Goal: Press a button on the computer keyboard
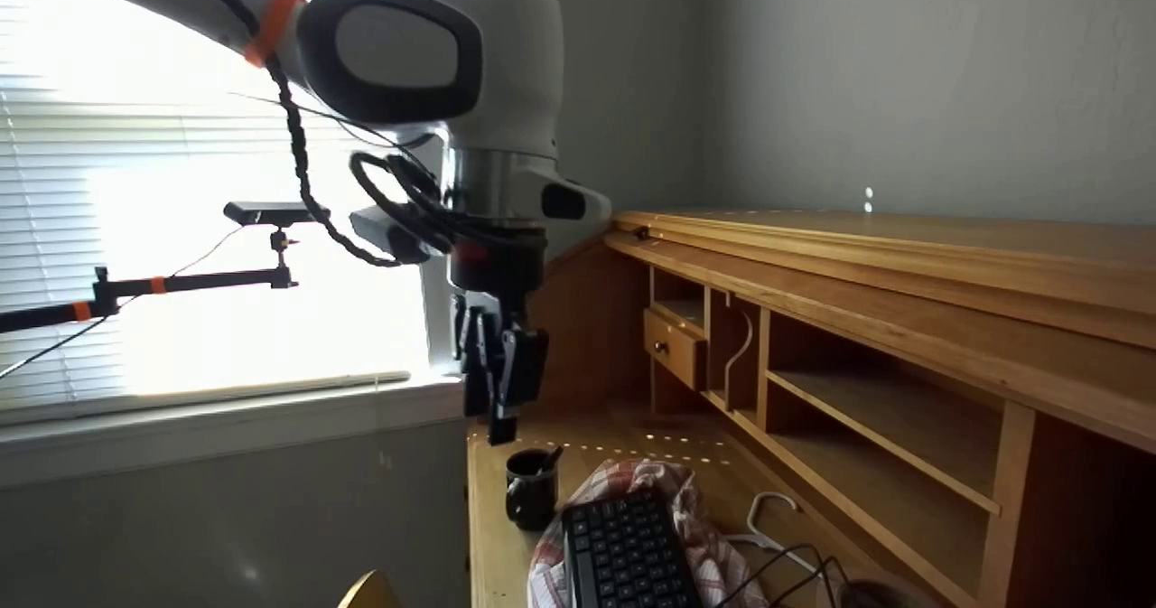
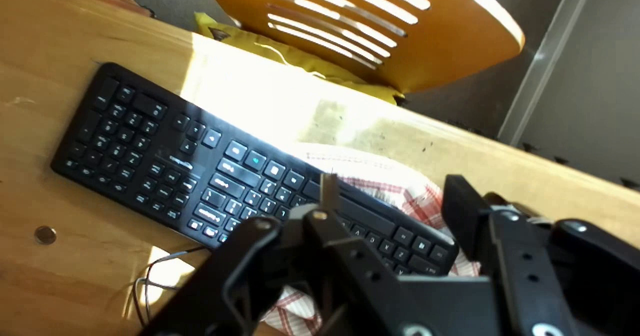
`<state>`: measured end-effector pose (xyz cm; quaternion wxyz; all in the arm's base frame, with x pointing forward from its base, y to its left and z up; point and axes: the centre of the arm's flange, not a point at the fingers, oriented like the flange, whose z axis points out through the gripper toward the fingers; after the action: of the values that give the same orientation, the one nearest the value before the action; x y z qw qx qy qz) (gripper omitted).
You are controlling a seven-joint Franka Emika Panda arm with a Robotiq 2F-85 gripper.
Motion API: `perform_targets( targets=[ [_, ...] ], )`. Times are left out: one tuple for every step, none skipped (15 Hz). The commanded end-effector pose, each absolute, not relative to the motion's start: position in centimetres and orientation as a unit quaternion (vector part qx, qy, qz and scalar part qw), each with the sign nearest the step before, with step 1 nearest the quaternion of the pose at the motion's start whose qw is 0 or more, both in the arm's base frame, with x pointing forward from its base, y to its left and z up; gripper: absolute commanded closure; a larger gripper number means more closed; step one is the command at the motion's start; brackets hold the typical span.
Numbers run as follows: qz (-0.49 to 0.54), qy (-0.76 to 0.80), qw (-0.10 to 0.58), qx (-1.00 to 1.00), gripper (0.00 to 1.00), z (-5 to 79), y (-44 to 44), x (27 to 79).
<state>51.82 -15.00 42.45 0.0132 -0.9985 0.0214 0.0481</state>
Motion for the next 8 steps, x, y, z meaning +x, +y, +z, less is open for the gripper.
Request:
perform_targets(
  targets=[
    [0.021, 0.102, 0.039, -0.994, 0.73, 38.6, -16.1, 57.0],
    [0.006, 0.124, 0.039, -0.991, 0.82, 37.4, -16.4, 57.9],
    [0.001, 0.141, 0.036, -0.989, 0.89, 36.3, -16.7, 58.6],
    [-0.004, 0.153, 0.029, -0.988, 0.98, 35.1, -17.0, 59.1],
    [-0.016, 0.161, 0.016, -0.987, 1.00, 34.0, -17.3, 59.6],
    [-0.023, 0.174, 0.009, -0.984, 1.00, 32.9, -17.4, 60.1],
    [-0.044, 0.192, 0.004, -0.980, 1.00, 31.8, -17.6, 60.7],
    [-0.057, 0.204, -0.002, -0.977, 1.00, 30.9, -17.8, 61.3]
  ],
)
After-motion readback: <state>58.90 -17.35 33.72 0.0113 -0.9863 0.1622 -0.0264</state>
